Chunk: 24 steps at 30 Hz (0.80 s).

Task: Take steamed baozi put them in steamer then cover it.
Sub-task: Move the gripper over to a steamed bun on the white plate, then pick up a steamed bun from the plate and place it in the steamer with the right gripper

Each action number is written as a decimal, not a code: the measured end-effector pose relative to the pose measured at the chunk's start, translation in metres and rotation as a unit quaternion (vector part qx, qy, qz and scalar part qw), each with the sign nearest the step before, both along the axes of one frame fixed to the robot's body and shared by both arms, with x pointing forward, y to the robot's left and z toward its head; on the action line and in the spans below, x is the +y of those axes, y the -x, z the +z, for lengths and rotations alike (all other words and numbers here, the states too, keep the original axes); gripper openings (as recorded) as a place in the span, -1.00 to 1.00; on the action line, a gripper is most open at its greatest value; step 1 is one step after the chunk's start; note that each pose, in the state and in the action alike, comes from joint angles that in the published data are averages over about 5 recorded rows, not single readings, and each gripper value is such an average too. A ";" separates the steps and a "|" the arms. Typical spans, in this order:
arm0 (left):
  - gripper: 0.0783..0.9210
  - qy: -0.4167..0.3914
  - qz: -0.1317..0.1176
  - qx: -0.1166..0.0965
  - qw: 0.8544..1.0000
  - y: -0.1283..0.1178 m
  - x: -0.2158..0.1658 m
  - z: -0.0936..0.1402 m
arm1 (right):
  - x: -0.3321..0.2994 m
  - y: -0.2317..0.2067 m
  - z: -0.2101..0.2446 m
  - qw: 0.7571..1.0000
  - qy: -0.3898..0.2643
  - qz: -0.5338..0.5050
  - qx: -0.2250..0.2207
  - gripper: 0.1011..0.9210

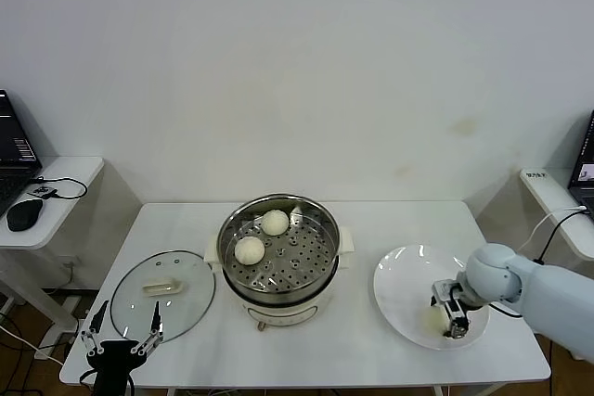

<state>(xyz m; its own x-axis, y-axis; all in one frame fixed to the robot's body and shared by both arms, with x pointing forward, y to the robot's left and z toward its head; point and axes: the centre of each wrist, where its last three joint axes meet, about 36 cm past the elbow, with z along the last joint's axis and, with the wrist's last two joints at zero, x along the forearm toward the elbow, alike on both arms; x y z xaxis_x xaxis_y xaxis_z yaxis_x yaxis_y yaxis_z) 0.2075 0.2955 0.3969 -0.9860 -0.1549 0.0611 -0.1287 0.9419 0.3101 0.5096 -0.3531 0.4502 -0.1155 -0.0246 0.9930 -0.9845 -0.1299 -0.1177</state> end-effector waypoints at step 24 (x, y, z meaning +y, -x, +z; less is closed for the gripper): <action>0.77 -0.003 -0.005 -0.006 1.000 -0.002 0.000 0.003 | -0.011 -0.051 0.100 0.998 -0.048 -0.025 -0.045 0.18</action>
